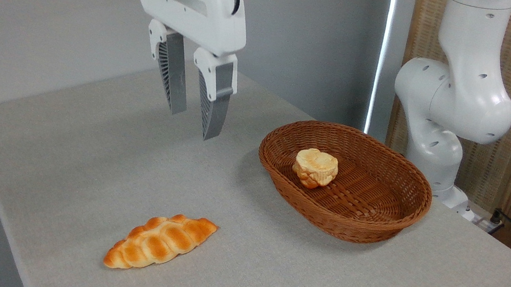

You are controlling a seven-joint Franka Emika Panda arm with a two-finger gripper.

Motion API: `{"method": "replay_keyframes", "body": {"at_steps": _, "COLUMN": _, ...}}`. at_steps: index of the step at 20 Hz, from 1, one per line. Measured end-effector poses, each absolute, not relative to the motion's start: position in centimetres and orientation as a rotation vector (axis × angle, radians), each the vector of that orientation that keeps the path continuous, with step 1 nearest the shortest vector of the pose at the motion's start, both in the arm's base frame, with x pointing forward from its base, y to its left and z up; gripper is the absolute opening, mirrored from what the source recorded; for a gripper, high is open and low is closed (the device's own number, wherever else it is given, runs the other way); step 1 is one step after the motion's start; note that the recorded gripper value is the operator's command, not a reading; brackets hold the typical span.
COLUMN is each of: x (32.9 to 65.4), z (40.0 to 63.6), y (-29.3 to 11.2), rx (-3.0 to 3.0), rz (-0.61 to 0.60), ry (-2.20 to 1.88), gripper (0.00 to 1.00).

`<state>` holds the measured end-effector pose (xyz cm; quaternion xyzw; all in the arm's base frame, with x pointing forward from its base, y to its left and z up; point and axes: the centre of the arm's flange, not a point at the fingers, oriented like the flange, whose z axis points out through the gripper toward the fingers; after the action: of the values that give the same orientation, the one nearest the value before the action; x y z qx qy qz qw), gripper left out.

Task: Put bread into the basket
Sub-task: 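Lower the open gripper down over the braided bread roll, then close the gripper on the middle of the braided roll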

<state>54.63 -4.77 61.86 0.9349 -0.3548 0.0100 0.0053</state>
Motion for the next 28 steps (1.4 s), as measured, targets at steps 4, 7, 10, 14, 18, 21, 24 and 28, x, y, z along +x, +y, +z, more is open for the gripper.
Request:
{"method": "replay_keyframes", "body": {"at_steps": 4, "x": 55.8, "z": 58.7, "y": -4.9, "rx": 2.931, "rz": 0.054, "ry": -1.111, "gripper": 1.00}}
{"method": "replay_keyframes", "body": {"at_steps": 7, "x": 56.5, "z": 55.6, "y": -5.0, "rx": 2.940, "rz": 0.109, "ry": -1.113, "gripper": 1.00}}
{"method": "replay_keyframes", "body": {"at_steps": 10, "x": 56.7, "z": 52.4, "y": -5.0, "rx": 2.946, "rz": 0.150, "ry": -1.112, "gripper": 1.00}}
{"method": "replay_keyframes", "body": {"at_steps": 14, "x": 56.3, "z": 48.4, "y": -5.0, "rx": 2.936, "rz": 0.157, "ry": -1.094, "gripper": 1.00}}
{"method": "replay_keyframes", "body": {"at_steps": 18, "x": 56.1, "z": 46.4, "y": -5.1, "rx": 2.937, "rz": 0.161, "ry": -1.093, "gripper": 1.00}}
{"method": "replay_keyframes", "body": {"at_steps": 21, "x": 56.0, "z": 44.5, "y": -5.2, "rx": 2.938, "rz": 0.172, "ry": -1.095, "gripper": 1.00}}
{"method": "replay_keyframes", "body": {"at_steps": 24, "x": 55.9, "z": 42.2, "y": -5.6, "rx": 2.931, "rz": 0.144, "ry": -1.104, "gripper": 1.00}}
{"method": "replay_keyframes", "body": {"at_steps": 28, "x": 55.9, "z": 41.2, "y": -6.2, "rx": 2.922, "rz": 0.122, "ry": -1.118, "gripper": 1.00}}
